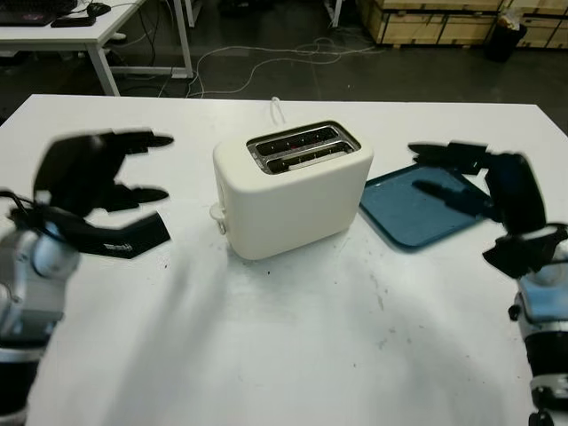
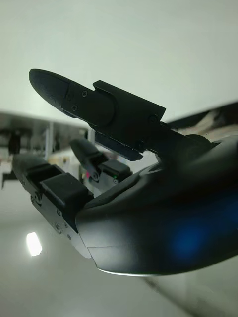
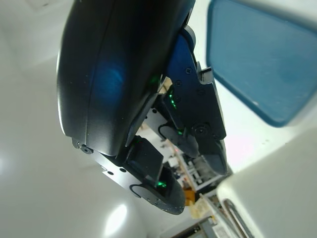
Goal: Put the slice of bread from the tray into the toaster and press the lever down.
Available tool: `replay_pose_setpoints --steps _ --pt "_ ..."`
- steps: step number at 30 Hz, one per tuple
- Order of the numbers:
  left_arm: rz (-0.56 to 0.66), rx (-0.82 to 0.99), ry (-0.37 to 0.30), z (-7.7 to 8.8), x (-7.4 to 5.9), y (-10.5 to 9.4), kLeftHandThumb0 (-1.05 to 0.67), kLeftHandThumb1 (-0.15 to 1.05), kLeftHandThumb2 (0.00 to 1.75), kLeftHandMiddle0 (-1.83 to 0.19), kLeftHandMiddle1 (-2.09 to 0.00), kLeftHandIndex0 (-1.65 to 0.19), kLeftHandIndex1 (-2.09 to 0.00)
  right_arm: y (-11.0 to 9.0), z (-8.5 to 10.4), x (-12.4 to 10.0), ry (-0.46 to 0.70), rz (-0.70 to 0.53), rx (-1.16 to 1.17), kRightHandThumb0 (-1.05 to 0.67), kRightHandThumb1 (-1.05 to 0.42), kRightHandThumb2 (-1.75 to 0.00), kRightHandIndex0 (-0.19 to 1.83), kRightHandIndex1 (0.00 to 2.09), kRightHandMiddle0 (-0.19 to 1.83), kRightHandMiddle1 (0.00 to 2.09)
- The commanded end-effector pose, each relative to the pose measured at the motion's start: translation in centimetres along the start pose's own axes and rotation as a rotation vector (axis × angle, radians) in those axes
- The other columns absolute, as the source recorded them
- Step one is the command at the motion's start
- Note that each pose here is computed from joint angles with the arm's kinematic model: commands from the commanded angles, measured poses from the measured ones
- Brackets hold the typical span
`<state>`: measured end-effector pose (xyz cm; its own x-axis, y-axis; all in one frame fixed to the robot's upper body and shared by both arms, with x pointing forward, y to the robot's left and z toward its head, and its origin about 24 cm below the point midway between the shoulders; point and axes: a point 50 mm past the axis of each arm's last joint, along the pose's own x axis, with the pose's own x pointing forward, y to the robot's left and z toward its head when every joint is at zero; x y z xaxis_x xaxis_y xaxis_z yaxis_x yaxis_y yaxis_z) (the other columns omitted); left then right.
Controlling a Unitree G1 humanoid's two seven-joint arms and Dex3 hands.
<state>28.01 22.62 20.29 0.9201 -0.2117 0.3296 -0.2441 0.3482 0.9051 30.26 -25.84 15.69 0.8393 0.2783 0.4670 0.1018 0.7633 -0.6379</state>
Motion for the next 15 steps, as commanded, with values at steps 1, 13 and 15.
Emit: replay_pose_setpoints --steps 1,13,15 --pt "-0.002 0.034 -0.032 0.2 0.8 1.3 -0.51 0.64 0.0 -1.04 -0.38 -1.04 -0.08 -1.2 0.1 1.3 0.012 0.017 -0.049 -0.17 -0.74 0.0 1.03 0.02 0.9 0.01" --pt "-0.166 0.11 -0.132 1.4 3.2 3.1 -0.46 0.58 0.0 -1.18 -0.26 -1.16 -0.05 -3.8 1.7 6.7 0.071 0.251 -0.29 -0.33 -0.74 0.0 0.93 0.0 0.84 0.0" --pt "-0.171 0.112 -0.142 1.6 3.5 3.2 -0.52 0.59 0.01 -1.19 -0.25 -1.17 -0.04 -3.7 2.0 7.2 0.063 0.277 -0.306 -0.32 -0.73 0.0 0.92 0.0 0.84 0.0"
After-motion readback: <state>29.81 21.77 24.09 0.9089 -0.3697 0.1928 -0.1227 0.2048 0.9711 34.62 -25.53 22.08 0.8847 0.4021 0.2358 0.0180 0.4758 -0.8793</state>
